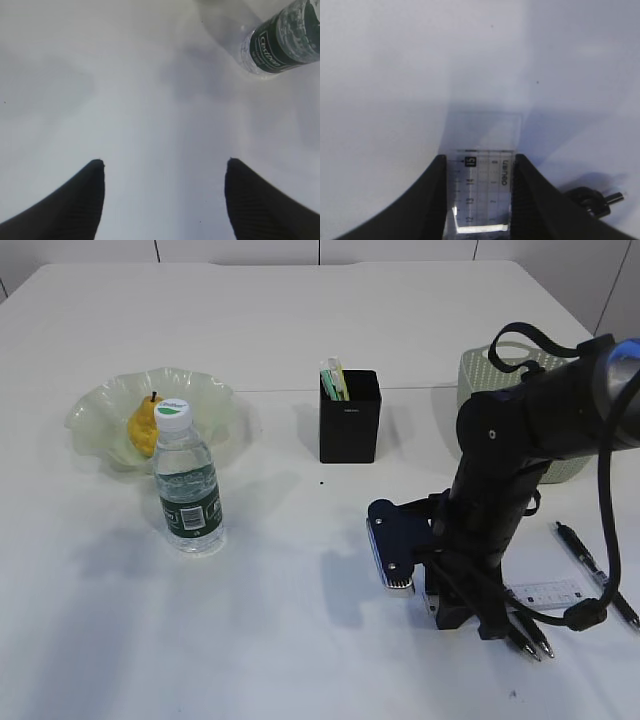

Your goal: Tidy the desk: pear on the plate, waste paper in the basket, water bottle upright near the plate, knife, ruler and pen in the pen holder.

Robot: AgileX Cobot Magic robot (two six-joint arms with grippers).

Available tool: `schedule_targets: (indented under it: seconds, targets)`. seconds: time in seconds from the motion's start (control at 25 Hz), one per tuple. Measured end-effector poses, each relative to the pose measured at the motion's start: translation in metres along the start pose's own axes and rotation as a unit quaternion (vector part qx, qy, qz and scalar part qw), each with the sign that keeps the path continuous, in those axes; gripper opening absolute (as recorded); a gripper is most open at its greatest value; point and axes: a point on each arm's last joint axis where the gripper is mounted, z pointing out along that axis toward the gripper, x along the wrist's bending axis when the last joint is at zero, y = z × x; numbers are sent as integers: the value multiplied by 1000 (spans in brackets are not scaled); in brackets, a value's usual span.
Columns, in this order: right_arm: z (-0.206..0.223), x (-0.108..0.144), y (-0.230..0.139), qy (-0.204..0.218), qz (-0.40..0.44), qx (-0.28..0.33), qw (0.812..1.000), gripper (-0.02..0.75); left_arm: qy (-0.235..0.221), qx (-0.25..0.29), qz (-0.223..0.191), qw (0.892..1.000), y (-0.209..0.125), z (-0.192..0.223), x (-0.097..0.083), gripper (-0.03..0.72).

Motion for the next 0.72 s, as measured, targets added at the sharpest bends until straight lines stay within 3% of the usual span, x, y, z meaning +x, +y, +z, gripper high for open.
schedule_targets:
  seconds: [0.48, 0.72]
  targets:
    - [-6, -1, 1, 19, 1, 3, 1000, 279, 0, 0, 0, 1000, 0, 0, 0, 527]
    - [-39, -12, 9, -27, 11, -29, 999, 279, 0, 0, 0, 1000, 0, 0, 0, 527]
